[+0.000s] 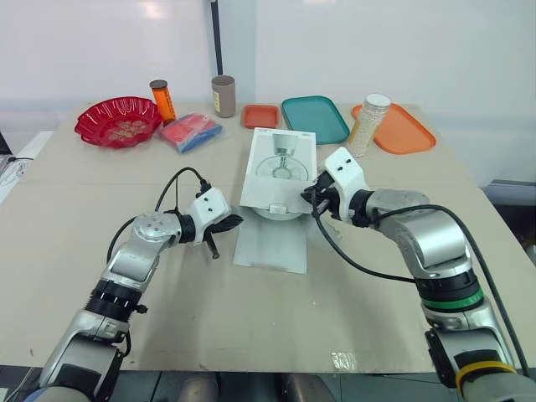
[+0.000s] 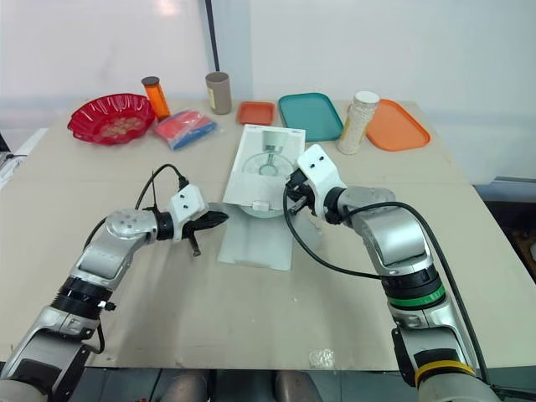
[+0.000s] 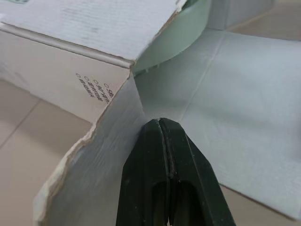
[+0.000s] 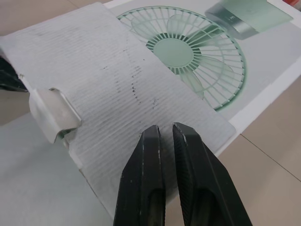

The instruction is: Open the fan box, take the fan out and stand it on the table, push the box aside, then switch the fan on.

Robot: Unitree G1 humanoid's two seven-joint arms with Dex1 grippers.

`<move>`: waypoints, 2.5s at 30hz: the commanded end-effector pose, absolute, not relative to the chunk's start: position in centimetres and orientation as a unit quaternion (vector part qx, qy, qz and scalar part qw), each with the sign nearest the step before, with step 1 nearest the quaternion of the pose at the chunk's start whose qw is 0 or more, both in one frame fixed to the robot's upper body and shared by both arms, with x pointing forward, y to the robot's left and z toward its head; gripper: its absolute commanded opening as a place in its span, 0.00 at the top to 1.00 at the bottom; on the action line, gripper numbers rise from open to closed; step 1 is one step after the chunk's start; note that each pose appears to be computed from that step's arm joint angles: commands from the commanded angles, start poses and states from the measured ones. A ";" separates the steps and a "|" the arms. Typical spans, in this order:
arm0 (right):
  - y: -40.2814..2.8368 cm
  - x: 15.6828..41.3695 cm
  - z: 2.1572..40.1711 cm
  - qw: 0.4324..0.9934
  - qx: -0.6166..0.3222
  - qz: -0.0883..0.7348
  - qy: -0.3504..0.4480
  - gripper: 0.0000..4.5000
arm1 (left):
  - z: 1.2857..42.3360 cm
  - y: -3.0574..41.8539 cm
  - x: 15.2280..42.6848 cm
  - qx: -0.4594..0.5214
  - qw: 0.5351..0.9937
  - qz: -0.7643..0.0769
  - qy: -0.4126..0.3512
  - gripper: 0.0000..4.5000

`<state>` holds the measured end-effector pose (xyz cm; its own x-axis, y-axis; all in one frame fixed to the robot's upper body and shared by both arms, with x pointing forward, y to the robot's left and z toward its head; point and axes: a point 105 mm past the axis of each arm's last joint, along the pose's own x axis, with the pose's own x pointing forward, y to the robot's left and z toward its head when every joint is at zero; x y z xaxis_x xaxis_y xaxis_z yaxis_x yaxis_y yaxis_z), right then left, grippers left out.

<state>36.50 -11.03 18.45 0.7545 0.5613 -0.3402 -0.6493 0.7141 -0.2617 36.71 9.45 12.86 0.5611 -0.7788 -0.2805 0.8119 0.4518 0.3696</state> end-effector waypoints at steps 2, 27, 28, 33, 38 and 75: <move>-11.0 36.5 19.3 0.919 -0.193 0.327 0.103 0.91 | 14.6 9.3 36.9 0.247 0.849 -0.467 0.002 1.00; -10.4 36.5 19.2 0.918 -0.185 0.334 0.107 0.91 | 15.1 9.7 28.9 -0.192 0.875 -0.429 0.117 0.05; -10.5 36.5 19.3 0.918 -0.185 0.333 0.108 0.91 | 14.8 9.7 29.1 -0.213 0.874 -0.419 0.124 0.02; -10.8 36.6 19.2 0.915 -0.194 0.334 0.114 0.91 | 14.0 8.7 29.0 -0.291 0.851 -0.409 0.153 0.02; -11.1 36.9 19.2 0.916 -0.194 0.332 0.118 0.91 | 13.0 7.9 29.2 -0.306 0.845 -0.401 0.180 0.02; -11.3 38.2 19.3 0.914 -0.211 0.327 0.118 0.91 | 12.3 6.6 27.9 -0.413 0.795 -0.406 0.181 0.02</move>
<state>37.94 -11.12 18.75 0.7493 0.5565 -0.3589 -0.6566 0.6949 -0.2934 27.75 7.30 11.84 0.6158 -0.7872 0.0334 0.4741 0.3364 -0.8136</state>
